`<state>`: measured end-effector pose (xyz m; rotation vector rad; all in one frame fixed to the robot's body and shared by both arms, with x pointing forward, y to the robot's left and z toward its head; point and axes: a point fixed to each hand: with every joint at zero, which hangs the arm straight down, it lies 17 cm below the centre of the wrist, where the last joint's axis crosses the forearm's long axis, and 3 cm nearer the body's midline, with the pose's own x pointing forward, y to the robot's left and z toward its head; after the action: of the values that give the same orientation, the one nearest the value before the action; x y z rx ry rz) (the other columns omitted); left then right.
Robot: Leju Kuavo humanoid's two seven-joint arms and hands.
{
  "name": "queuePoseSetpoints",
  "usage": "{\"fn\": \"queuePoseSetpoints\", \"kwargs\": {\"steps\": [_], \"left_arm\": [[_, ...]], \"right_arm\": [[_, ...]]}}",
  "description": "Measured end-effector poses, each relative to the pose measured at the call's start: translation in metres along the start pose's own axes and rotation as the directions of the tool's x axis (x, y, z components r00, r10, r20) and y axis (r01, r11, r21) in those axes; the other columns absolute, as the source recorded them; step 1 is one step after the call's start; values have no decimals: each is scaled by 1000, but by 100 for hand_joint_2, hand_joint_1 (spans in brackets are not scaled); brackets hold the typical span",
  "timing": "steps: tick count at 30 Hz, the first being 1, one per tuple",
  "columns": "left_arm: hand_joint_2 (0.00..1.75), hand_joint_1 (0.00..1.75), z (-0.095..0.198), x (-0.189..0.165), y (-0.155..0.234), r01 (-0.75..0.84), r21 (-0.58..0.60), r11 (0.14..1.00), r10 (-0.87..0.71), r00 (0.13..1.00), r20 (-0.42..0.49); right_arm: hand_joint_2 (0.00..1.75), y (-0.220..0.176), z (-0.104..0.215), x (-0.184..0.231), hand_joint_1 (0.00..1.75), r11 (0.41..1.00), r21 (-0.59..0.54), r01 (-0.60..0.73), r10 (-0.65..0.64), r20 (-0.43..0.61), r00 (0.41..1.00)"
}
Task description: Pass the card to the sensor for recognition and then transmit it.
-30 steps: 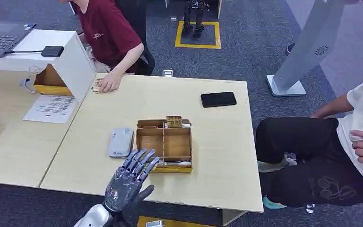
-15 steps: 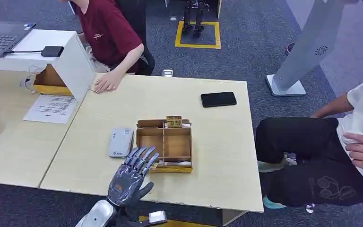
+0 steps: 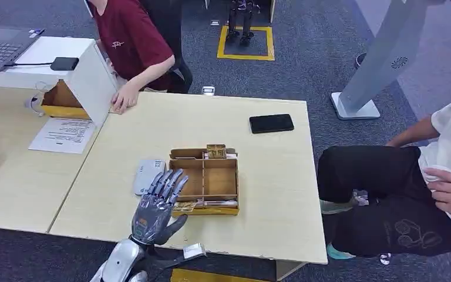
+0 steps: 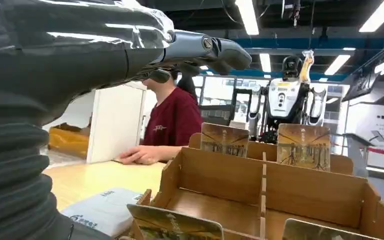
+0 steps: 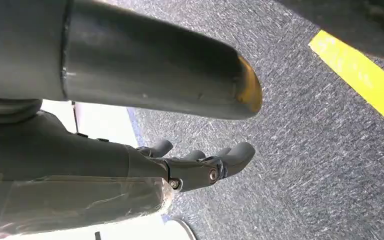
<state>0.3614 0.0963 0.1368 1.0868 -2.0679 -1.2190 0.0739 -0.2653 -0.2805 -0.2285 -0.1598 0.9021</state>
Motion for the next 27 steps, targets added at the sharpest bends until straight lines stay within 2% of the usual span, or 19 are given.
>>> {"fn": "queuePoseSetpoints", "kwargs": {"steps": [18, 19, 20, 27], "left_arm": [[175, 0, 8, 0, -23, -61, -52, 997, 60, 998, -19], [175, 10, 8, 0, -24, -64, -53, 997, 63, 998, -21], [175, 173, 7, 0, -25, -68, -54, 996, 67, 997, -25], [175, 175, 7, -5, -32, -83, -67, 994, 80, 996, -42]], "right_arm": [[0, -1, 0, 1, 0, 1000, -5, -5, 5, 7, 1000], [0, -1, 0, 1, 0, 1000, -5, -5, 5, 7, 1000], [0, -1, 0, 1, 0, 1000, -5, -7, 7, 8, 1000], [0, -2, 0, 3, 0, 1000, -10, -8, 9, 17, 1000]]}}
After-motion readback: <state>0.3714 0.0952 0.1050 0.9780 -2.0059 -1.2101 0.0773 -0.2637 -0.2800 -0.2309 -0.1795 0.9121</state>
